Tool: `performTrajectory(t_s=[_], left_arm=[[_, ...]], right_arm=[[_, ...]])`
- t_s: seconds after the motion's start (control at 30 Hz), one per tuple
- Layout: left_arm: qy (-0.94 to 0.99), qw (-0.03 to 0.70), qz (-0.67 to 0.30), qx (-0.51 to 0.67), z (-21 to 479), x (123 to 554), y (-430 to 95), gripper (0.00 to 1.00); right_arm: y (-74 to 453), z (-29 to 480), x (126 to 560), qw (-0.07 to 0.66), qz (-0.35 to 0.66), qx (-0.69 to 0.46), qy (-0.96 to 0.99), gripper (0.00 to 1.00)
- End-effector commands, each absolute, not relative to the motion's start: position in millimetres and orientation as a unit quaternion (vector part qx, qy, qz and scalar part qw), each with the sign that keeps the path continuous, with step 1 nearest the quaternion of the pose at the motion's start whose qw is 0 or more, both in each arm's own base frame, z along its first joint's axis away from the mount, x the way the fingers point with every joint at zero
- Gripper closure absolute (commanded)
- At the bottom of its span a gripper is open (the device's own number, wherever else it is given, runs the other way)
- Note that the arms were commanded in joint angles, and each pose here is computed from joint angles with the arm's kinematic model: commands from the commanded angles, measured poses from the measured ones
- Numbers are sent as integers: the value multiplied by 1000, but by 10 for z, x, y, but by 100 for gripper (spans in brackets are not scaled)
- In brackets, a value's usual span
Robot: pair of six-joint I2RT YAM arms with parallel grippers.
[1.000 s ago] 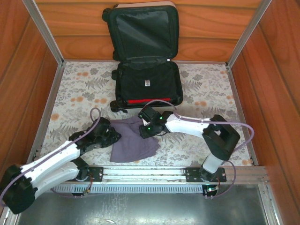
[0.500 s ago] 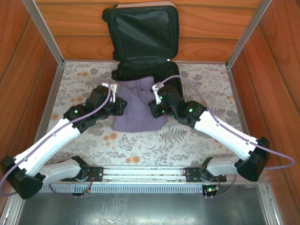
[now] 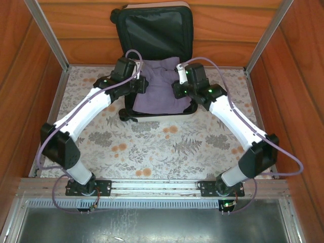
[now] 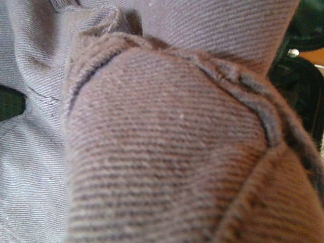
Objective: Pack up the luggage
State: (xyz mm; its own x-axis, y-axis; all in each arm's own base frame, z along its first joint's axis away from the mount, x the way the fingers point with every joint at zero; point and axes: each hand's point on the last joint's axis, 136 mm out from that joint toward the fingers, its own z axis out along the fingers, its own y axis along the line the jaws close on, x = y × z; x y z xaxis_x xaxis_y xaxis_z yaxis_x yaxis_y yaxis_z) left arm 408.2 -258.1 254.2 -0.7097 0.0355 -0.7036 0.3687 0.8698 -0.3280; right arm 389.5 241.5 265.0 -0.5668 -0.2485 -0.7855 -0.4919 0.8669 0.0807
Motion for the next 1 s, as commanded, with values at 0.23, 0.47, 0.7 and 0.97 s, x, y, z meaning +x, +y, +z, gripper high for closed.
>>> performTrajectory(t_s=[0.23,0.47,0.7,0.97], left_arm=[[923,326,-187,86,1940,4801,-2346,100],[943,291,-153,49,1392,5105,-2103,55],[933,335,-132,26,1655,5403,-1837,16],[904,410,-86,88,2191,5645,-1731,15]], right_arm=[[2273,2282,4671,404,101,-215,883,100],[2147,1669,5038,367,53,-206,905,73],[1875,1934,5226,398,-7,-189,898,26],[1686,2489,5576,459,16,-171,871,20]])
